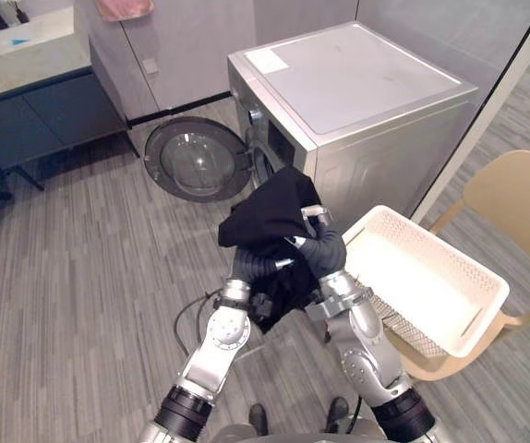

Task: Pick up the laundry basket with both hands and put the clothes into the washing machine.

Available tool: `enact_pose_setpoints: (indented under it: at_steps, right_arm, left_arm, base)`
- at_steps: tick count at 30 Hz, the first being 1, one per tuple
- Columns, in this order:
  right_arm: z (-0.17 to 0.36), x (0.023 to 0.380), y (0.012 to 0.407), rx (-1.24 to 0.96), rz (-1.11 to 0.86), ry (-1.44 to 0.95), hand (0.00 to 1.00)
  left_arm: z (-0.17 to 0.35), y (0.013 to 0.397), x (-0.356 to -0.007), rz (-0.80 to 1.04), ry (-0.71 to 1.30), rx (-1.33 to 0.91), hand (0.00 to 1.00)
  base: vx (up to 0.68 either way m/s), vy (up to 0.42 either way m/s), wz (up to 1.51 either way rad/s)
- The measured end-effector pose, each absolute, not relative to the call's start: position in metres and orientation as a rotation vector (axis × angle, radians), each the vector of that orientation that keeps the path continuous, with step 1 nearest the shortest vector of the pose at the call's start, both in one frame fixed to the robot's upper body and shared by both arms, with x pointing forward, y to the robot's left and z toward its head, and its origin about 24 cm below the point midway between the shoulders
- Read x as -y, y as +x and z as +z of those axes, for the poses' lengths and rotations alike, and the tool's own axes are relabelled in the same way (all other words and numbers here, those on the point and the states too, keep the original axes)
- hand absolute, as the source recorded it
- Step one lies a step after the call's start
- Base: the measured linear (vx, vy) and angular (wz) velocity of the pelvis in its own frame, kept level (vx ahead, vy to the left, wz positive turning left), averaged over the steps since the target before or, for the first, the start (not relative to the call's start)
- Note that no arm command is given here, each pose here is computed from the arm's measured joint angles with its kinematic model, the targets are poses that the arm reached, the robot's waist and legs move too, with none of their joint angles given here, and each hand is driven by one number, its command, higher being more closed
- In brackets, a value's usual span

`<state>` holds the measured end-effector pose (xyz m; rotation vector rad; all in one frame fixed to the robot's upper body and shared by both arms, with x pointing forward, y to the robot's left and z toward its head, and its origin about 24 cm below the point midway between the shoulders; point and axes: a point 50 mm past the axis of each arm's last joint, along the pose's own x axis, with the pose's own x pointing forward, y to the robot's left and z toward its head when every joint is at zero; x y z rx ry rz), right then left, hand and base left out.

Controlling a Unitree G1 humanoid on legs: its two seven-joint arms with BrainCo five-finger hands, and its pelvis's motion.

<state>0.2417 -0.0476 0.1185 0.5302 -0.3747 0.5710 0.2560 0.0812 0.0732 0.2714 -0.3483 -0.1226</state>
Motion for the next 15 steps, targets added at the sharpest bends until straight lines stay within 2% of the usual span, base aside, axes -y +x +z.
enact_pose_setpoints:
  at_steps: [3,6,7,15]
  right_arm:
    - [0.111,0.034,0.236,0.310,0.640,0.595,1.00]
    - [0.108,0.034,0.237,0.282,0.646,0.630,1.00]
    - [0.106,0.036,0.236,0.274,0.661,0.619,0.00]
    - [0.100,0.035,0.230,0.260,0.699,0.601,0.00]
  left_arm:
    - [0.070,0.260,-0.082,-0.117,0.294,0.332,1.00]
    - [0.069,0.261,-0.079,-0.134,0.314,0.326,1.00]
    - [0.068,0.260,-0.080,-0.144,0.330,0.326,1.00]
    - [0.065,0.261,-0.088,-0.121,0.331,0.308,1.00]
  base:
    - [-0.04,0.031,-0.07]
    - [-0.06,0.021,0.03]
    - [-0.05,0.018,0.05]
    - [0.00,0.000,0.00]
